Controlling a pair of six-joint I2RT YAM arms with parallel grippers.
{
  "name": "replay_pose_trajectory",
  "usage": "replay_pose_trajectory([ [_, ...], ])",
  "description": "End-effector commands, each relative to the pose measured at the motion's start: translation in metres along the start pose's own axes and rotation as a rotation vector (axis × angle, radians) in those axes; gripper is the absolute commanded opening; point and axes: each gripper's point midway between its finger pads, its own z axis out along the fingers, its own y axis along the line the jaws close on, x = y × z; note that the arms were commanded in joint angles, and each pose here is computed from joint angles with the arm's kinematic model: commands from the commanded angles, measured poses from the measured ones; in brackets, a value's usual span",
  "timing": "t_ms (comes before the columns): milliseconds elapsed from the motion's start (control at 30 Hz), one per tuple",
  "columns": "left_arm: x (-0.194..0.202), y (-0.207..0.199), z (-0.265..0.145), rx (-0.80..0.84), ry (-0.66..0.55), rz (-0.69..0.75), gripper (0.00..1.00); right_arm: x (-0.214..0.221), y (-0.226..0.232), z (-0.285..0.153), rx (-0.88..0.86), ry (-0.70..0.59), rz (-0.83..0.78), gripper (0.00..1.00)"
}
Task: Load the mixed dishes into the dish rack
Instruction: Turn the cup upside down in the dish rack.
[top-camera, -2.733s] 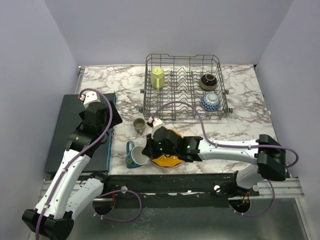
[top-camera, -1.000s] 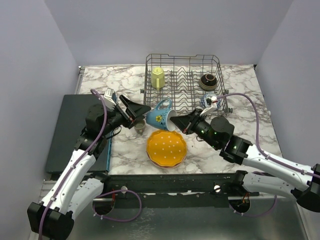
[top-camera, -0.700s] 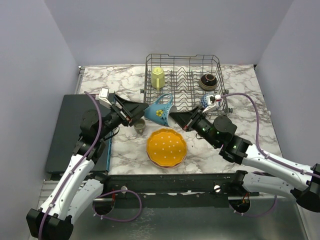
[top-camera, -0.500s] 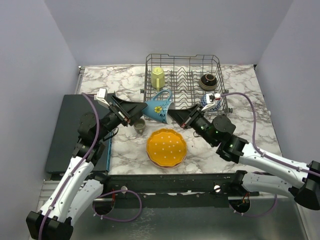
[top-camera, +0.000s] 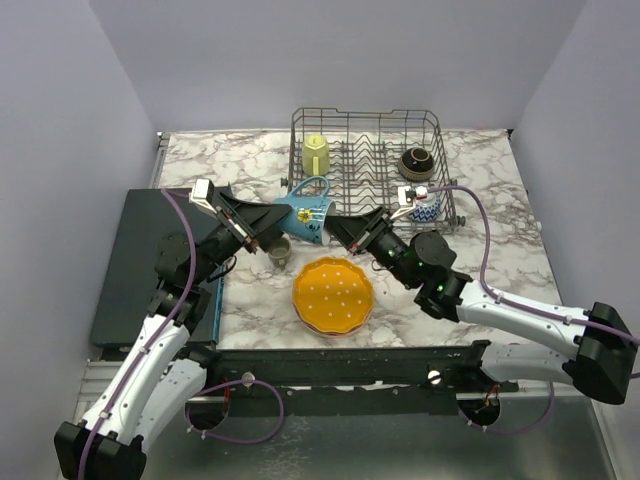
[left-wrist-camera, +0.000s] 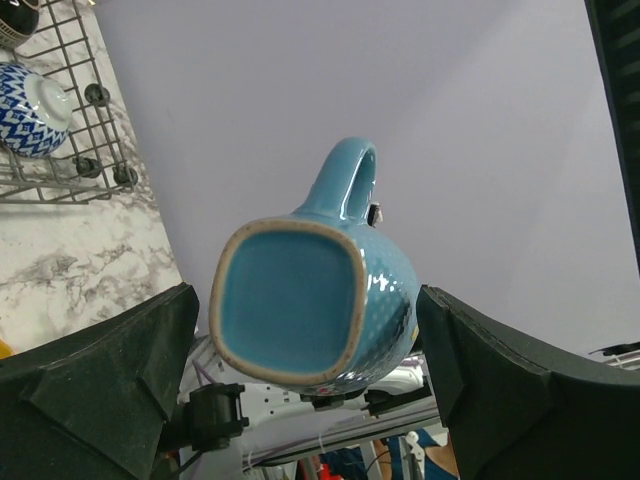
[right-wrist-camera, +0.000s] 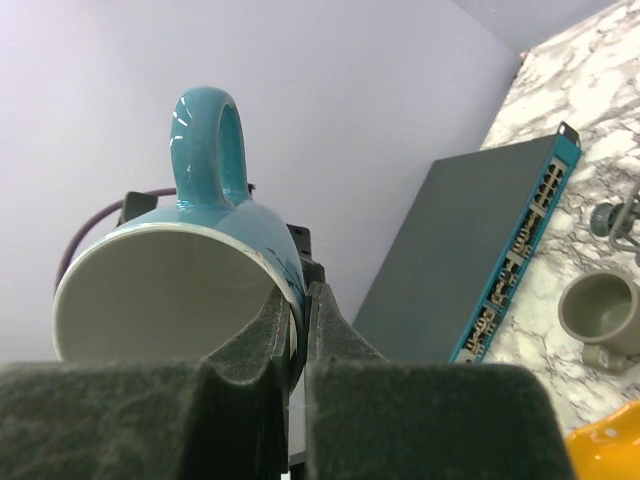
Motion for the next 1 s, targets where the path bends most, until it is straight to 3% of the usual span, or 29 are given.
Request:
replay_pose_trajectory([
  [0,0.003,-0.014,-0.007,0.068,0.007,-0.027,0.99,-0.024,0.038,0.001,-0.174,-0.105,0.061,0.01],
  [800,0.002,-0.026,-0.008,0.119,0.001,-0.069,0.98,0.004,0.031,0.023,-0.220,-0.034,0.048,0.01],
  [967,0.001,-0.028,-0.008,0.126,0.000,-0.063,0.93,0.006,0.030,0.022,-0.224,-0.031,0.039,0.01],
])
